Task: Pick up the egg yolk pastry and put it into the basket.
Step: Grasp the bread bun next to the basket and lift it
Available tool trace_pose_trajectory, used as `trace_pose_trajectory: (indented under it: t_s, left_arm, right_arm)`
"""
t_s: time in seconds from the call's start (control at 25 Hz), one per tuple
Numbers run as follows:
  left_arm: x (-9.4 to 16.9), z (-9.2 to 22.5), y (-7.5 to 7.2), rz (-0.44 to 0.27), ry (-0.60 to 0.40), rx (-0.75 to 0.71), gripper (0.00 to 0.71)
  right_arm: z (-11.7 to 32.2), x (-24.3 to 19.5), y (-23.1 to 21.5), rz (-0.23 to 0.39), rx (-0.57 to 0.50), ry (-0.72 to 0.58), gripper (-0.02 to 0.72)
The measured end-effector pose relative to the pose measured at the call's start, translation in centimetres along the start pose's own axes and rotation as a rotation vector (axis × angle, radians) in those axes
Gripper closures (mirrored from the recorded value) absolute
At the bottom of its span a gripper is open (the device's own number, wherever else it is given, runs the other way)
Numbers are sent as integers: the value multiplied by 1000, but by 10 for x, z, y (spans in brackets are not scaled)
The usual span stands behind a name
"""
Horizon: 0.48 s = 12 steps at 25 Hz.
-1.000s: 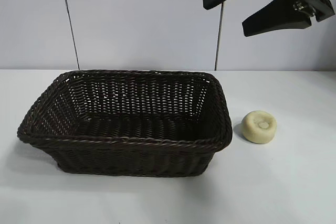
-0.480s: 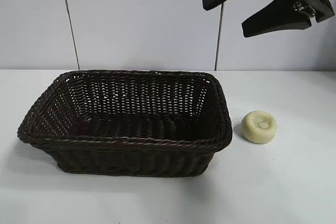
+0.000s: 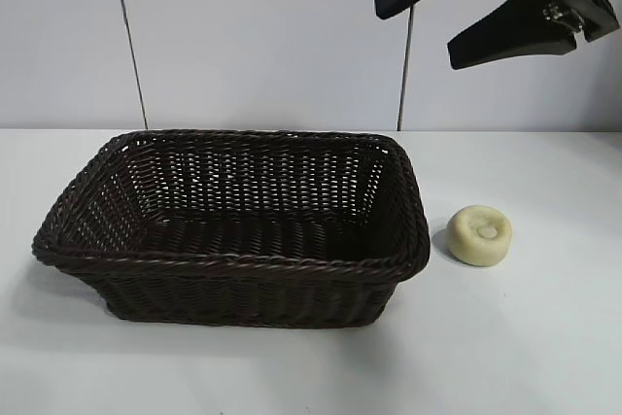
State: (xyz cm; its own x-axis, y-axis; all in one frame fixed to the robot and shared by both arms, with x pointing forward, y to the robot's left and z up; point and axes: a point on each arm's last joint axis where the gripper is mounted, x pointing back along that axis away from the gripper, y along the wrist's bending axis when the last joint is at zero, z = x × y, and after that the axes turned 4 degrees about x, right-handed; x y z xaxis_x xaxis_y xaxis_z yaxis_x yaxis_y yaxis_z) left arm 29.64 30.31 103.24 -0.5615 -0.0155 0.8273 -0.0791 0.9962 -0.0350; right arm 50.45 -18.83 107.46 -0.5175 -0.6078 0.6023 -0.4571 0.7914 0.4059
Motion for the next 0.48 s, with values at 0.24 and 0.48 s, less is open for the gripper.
trace_pose_trajectory:
  t_s: [0.24,0.48]
  left_arm:
    - [1,0,0,3,-6,0,142]
    - [7,5,-1,13,-56,-11,142]
  right_arm:
    - [0,0,0,0,0,0,136]
    - [0,0,0,0,0,0,136]
